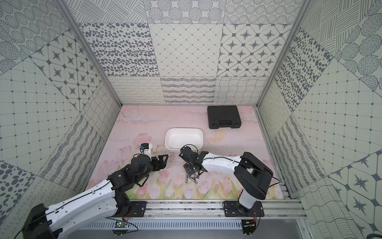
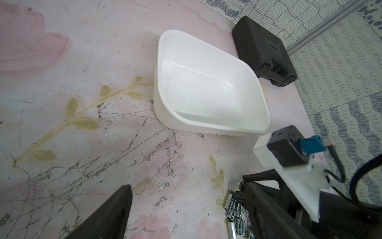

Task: Put the socket on the desktop into the storage box
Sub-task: Pick up the socket head from the center of the board, then place the socket head in the storage box.

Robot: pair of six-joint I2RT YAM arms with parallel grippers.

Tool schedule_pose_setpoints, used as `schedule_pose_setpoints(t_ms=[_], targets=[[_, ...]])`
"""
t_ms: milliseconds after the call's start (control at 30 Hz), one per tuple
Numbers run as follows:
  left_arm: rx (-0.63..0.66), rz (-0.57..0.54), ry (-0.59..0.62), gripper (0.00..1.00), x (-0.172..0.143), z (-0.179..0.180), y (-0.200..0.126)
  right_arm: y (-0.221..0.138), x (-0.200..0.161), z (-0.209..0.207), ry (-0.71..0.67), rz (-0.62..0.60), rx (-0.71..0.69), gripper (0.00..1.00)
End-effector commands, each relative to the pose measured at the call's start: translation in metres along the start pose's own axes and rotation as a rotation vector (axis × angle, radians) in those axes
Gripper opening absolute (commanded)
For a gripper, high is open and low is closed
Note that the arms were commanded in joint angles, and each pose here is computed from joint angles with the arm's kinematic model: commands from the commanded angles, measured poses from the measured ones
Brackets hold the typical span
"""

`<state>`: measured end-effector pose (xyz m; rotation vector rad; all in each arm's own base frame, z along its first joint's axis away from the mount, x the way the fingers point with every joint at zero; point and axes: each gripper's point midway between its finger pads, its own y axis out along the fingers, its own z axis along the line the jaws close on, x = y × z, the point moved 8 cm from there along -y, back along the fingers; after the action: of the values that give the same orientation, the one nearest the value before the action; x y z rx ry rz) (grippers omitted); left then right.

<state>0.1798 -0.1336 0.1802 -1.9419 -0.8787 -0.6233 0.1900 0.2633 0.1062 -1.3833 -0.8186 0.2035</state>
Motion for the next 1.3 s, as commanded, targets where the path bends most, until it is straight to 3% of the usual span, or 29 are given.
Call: schedule_pose_setpoints(t_ms=[0, 567, 800, 1067, 1267], targets=[[-0.034, -0.019, -0.017, 0.9, 0.003, -0.005, 0.001, 0.001, 0.009, 0.007, -0.005, -0.012, 0.022, 0.37], [-0.024, -0.01, -0.02, 0.9, 0.002, -0.005, 0.004, -0.008, 0.012, 0.006, -0.008, -0.06, 0.01, 0.22], [-0.079, 0.025, 0.001, 0.9, -0.002, -0.012, 0.009, -0.046, 0.016, 0.014, -0.055, -0.251, 0.045, 0.17], [-0.154, 0.07, 0.012, 0.9, -0.004, -0.023, 0.012, -0.111, 0.045, 0.003, 0.022, -0.513, 0.032, 0.15], [-0.128, 0.053, 0.009, 0.9, -0.003, -0.019, 0.012, -0.121, 0.094, -0.036, 0.154, -0.54, 0.015, 0.15]])
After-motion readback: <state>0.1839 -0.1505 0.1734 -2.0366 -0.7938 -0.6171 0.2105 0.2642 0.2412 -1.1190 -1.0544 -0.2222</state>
